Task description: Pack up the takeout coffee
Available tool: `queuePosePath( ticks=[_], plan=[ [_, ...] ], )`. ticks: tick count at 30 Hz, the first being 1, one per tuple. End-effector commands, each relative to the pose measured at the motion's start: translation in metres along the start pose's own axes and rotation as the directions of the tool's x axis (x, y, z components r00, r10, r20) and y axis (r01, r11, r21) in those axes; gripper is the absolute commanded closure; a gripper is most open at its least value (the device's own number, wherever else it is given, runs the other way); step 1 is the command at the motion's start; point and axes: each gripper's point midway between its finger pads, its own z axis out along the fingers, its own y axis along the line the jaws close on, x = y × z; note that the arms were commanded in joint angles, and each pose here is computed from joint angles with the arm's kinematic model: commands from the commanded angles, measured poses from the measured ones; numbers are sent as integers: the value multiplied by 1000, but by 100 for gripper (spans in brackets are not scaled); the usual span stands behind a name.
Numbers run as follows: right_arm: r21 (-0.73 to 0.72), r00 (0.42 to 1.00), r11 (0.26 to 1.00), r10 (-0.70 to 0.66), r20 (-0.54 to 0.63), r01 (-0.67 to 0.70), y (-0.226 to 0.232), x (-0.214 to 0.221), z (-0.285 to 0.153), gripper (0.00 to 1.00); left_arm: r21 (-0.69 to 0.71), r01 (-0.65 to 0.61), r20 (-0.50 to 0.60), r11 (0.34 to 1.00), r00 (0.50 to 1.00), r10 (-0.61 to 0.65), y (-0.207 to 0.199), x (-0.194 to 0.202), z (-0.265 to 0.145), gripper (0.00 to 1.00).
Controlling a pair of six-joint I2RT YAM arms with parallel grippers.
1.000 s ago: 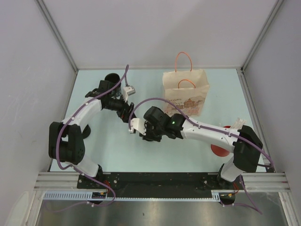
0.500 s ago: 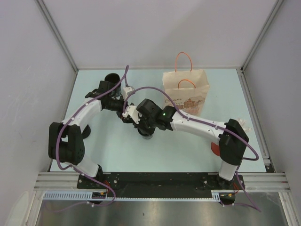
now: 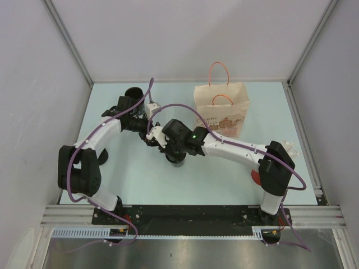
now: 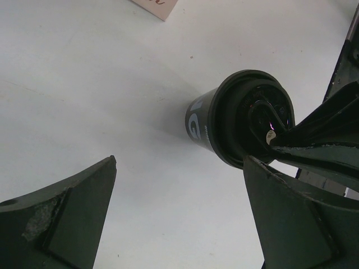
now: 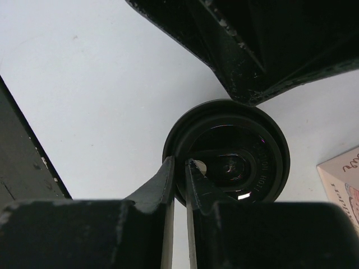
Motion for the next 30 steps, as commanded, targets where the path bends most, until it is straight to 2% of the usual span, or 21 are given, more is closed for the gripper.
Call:
queuePosePath(
  ticks=[1,14,20,24,26,28,30],
  plan=[
    [31,999,999,13,51,-14,-7,-18,-8,85,-11,-30,41,999,999,30,-5,-11,-9,1],
    [51,997,998,17,77,-21,-16,-24,-19,72,-1,-30,42,1000,999,30,-6,-11,-8,1],
    [94,988,995,7,153,-22,-28,-45,-44,64,15,-51,55,999,997,50,-11,-14,-11,1],
    [83,965,995,25,263,-48,-42,-68,-84,52,45,-80,72,996,995,76,-19,-22,-15,1],
    [64,947,996,42,318,-66,-48,-75,-107,41,64,-91,68,994,994,86,-23,-22,-16,1],
    [1,933,994,101,345,-108,-56,-70,-120,31,83,-122,72,989,991,116,-27,-28,-16,0],
    [-89,920,985,169,354,-147,-63,-55,-128,27,92,-133,47,987,991,129,-32,-26,-14,1]
  ],
)
